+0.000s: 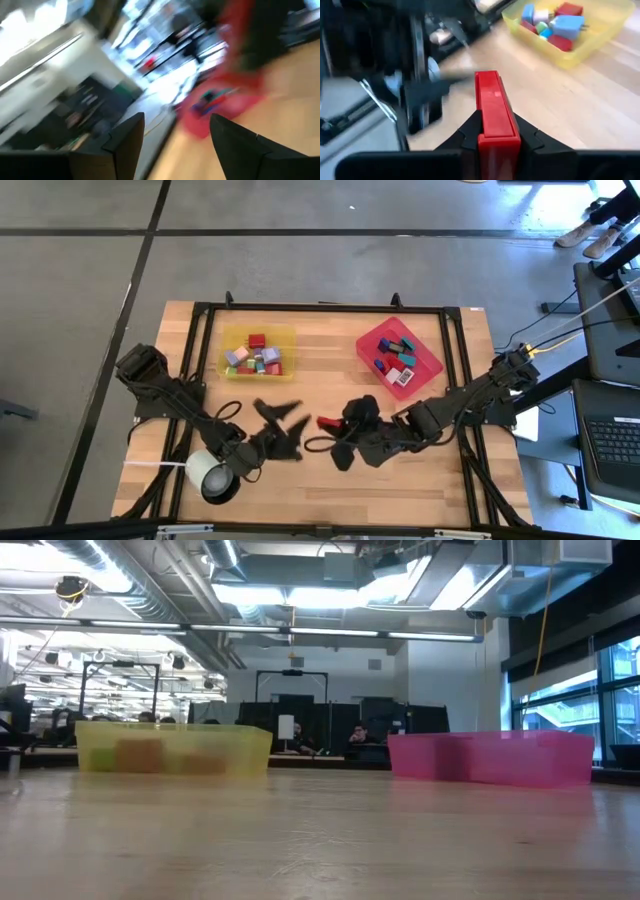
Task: Pick & Place Office items
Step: Put the red digital clock into the pink bin
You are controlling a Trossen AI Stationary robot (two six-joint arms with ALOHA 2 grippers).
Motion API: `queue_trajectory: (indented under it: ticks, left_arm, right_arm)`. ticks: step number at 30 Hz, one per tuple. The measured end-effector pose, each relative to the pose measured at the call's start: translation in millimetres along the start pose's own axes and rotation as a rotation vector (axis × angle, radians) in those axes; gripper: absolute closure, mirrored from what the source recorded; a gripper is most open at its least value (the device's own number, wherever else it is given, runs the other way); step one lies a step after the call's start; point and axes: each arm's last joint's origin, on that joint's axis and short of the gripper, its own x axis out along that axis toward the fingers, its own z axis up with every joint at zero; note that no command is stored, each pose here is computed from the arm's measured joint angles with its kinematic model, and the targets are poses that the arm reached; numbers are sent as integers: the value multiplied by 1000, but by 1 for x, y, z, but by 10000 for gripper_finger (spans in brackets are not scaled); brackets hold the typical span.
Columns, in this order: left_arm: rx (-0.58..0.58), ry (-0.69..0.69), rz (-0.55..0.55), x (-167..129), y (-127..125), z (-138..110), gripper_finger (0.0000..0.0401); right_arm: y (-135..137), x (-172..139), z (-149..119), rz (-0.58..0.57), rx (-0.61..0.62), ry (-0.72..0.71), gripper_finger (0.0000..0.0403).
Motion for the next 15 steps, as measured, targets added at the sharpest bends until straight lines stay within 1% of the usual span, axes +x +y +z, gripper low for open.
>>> queue_trajectory:
  ticks: [3,4,6,9,13,15]
  left_arm:
    - [30,105,140,1,5,-2,179]
    - [47,121,159,1,6,-3,179]
    - [59,126,163,4,6,-3,181]
    - [65,129,164,5,7,-4,182]
    - [67,143,179,12,8,-5,182]
    - [79,149,183,17,9,-6,182]
  right_arm:
    - [-12,-4,9,-25,-16,57,343]
    - [-18,-7,13,-50,-26,71,341]
    - [-35,-16,23,-134,-30,86,336]
    - [-62,-30,35,-292,-11,85,333]
    - [-91,-49,43,-463,28,123,338]
    - [-104,-53,46,-550,37,140,339]
